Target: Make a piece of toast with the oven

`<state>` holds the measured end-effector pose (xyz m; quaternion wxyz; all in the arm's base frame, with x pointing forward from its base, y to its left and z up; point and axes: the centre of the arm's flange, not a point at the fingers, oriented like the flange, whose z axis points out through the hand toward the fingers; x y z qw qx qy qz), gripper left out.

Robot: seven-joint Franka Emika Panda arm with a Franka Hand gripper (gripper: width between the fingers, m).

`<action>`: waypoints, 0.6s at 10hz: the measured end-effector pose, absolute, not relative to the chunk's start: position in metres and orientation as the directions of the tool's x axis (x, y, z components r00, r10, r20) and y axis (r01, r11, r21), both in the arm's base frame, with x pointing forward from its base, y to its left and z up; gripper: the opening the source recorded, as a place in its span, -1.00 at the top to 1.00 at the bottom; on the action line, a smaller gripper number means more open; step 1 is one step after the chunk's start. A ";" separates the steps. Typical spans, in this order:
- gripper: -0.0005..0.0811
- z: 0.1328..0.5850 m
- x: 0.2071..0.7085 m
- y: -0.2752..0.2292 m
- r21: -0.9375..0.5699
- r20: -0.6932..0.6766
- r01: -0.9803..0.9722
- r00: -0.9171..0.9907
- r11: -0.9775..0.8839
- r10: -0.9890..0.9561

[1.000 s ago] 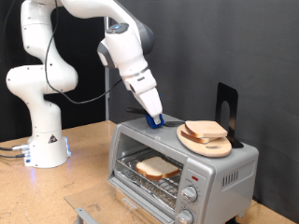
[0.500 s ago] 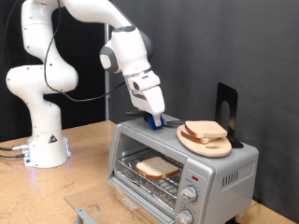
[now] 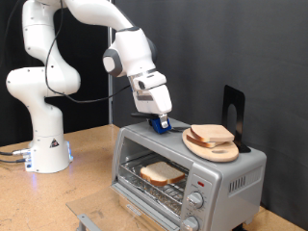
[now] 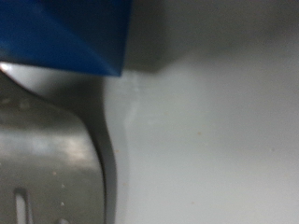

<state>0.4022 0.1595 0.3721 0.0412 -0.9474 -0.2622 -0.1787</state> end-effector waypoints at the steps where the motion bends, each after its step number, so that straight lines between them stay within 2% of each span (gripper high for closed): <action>1: -0.99 0.372 0.402 0.160 0.015 0.361 0.513 0.798 -0.858 0.483; 6: -0.99 0.379 0.395 0.174 0.011 0.382 0.522 0.786 -0.853 0.486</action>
